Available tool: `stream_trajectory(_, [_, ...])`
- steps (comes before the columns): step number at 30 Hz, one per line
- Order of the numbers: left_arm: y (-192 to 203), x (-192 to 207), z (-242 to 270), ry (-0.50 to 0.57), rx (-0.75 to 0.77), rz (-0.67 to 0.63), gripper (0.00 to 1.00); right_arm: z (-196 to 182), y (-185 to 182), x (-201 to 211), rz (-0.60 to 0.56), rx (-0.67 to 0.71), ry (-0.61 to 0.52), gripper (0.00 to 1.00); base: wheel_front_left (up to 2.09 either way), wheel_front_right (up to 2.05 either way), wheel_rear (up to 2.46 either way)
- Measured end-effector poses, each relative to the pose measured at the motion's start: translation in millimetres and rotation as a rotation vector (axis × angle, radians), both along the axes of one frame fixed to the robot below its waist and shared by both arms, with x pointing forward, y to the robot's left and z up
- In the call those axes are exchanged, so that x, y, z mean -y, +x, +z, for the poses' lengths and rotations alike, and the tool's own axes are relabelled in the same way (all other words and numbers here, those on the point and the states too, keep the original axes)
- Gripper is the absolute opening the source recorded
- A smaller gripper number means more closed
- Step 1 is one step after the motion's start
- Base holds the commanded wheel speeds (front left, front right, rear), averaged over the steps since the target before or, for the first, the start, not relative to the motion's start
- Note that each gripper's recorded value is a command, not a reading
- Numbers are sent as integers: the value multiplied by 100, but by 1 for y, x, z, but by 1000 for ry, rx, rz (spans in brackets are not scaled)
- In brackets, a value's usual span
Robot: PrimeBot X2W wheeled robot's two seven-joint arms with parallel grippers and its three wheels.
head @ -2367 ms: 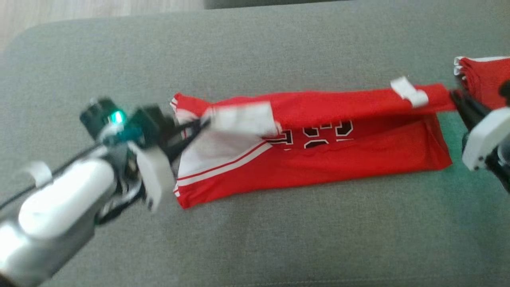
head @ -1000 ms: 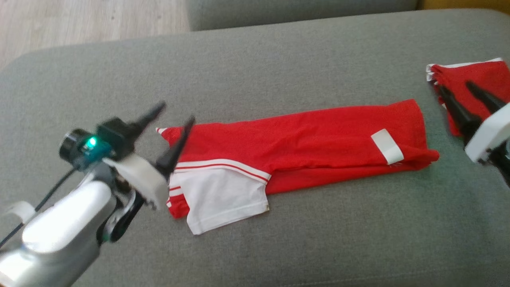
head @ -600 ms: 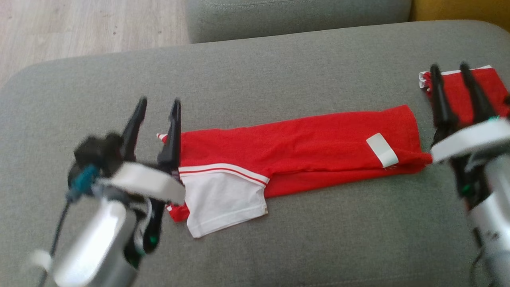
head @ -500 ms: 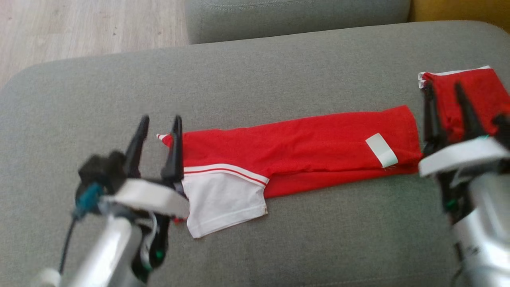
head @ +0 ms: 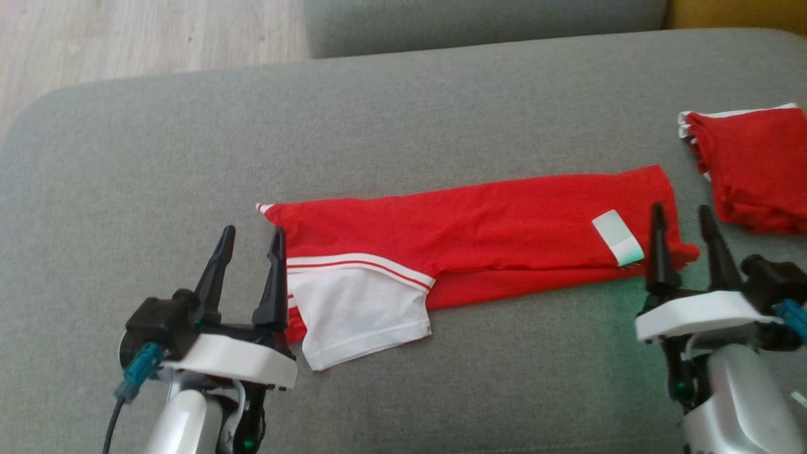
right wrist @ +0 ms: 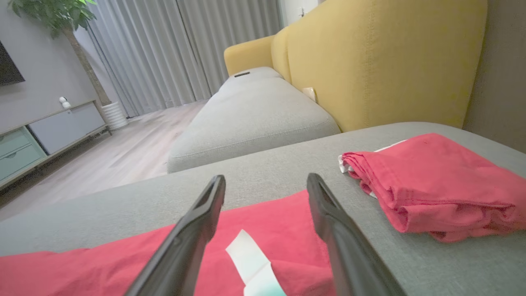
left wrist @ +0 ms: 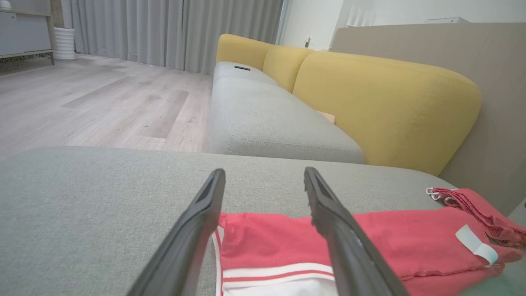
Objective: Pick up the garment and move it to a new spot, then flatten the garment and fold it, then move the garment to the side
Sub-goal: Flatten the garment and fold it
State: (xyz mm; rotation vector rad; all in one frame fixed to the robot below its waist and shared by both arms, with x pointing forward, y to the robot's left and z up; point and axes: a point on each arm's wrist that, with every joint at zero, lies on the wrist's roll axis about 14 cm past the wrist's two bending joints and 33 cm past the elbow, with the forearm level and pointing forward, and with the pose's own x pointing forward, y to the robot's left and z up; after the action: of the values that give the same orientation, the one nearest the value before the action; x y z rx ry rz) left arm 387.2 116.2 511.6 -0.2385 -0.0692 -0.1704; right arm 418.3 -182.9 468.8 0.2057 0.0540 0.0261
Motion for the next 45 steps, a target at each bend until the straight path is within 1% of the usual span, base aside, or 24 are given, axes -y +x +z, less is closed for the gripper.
stream_trajectory(4, [2, 1, -7, 12, -13, -20, 100, -16, 5, 19, -60, -61, -21, 100, 0, 0, 0])
stream_trajectory(9, [7, 0, -14, 23, -28, -26, 100, -51, 7, 37, -124, -197, 8, 100, 0, 0, 0])
stream_trajectory(13, [10, -1, -20, 28, -43, -27, 100, -84, 0, 37, -145, -310, 49, 100, 0, 0, 0])
stream_trajectory(17, [10, 0, -27, 27, -63, -35, 100, -104, -3, 34, -153, -382, 69, 100, 0, 0, 0])
stream_trajectory(22, [12, 1, -31, 28, -75, -36, 100, -111, 2, 29, -151, -398, 85, 100, 0, 0, 0])
stream_trajectory(27, [20, 3, -23, 30, -49, -43, 100, -111, 7, 24, -141, -396, 98, 100, 0, 0, 0])
stream_trajectory(28, [20, 4, -22, 30, -46, -44, 100, -111, 8, 22, -136, -398, 100, 85, 0, 0, 0])
stream_trajectory(29, [20, 4, -22, 30, -45, -46, 100, -110, 8, 21, -134, -397, 103, 15, 0, 0, 0])
stream_trajectory(30, [20, 5, -22, 30, -43, -47, 100, -109, 9, 20, -131, -394, 103, 0, 0, 0, 0])
stream_trajectory(34, [20, 7, -18, 29, -34, -52, 100, -106, 8, 19, -129, -387, 103, 0, 0, 0, 0])
stream_trajectory(37, [18, 7, -14, 27, -24, -51, 100, -98, 8, 27, -150, -363, 90, 0, 0, 0, 0])
stream_trajectory(40, [16, 5, -10, 25, -13, -47, 100, -84, 12, 46, -202, -311, 66, 0, 0, 0, 0])
stream_trajectory(41, [15, 4, -6, 26, -4, -38, 100, -68, 14, 67, -257, -262, 40, 0, 0, 0, 0])
stream_trajectory(45, [9, 1, -7, 18, -10, -30, 100, -61, 13, 66, -242, -239, 6, 0, 0, 0, 0])
